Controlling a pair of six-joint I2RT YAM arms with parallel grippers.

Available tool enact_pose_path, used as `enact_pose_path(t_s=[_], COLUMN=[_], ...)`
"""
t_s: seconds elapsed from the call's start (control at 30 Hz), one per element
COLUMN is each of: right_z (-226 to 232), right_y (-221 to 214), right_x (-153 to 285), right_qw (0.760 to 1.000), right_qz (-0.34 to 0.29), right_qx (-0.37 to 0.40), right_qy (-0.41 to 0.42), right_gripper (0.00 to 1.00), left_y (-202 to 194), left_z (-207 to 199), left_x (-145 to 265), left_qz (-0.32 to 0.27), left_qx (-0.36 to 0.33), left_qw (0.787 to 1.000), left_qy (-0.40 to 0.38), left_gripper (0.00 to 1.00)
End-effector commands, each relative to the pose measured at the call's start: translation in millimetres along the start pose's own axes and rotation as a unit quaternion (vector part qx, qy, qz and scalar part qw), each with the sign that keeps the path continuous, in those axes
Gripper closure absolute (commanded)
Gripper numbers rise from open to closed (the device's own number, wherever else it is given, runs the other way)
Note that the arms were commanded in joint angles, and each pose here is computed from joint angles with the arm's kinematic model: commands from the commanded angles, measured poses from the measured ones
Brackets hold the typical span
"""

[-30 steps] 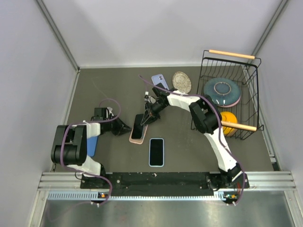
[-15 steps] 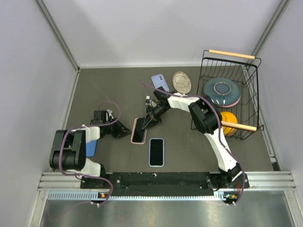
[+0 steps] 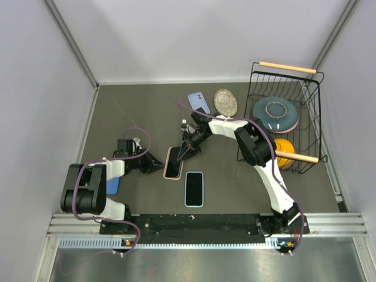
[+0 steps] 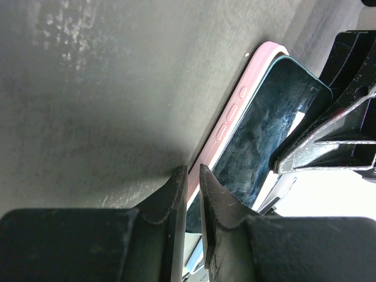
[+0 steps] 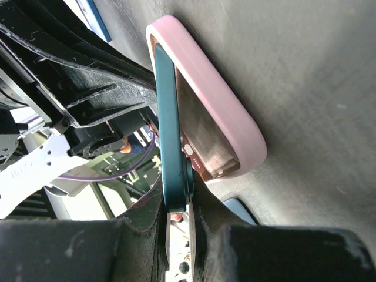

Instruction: Put the phone into the phone case

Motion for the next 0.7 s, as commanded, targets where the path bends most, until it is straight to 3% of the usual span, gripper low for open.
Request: enact_pose_path(t_s=[0.0,0.67], right_z=[20.2,25.2], right_y=[7.3,22.5], right_x=[4.5,-6.1], right_qw=[1.0,0.999], right_qz=[-0.014,-0.035], right_qx=[0.025,0.022], right_qy=[0.008,0.024], right_gripper=[1.0,0.99], left_y=[-13.0,-38.4], left_z=[2.9,6.2], left_x=[-2.6,-7.7], left_qz=[0.018,0.029], left_qx=[-0.004,-0.017], left_qw=[1.0,0.999], left_qy=[-0.003,0.006], left_gripper=[0.81,0.81])
Point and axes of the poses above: each gripper's point midway between its finger pads, its own x axis back along the fingers, its own z axis along the line the jaws close on, y = z × x, the point moved 4 cm from there along x, back along the fingers, and after that the axes turned 2 degrees about x, right-handed, at the moved point
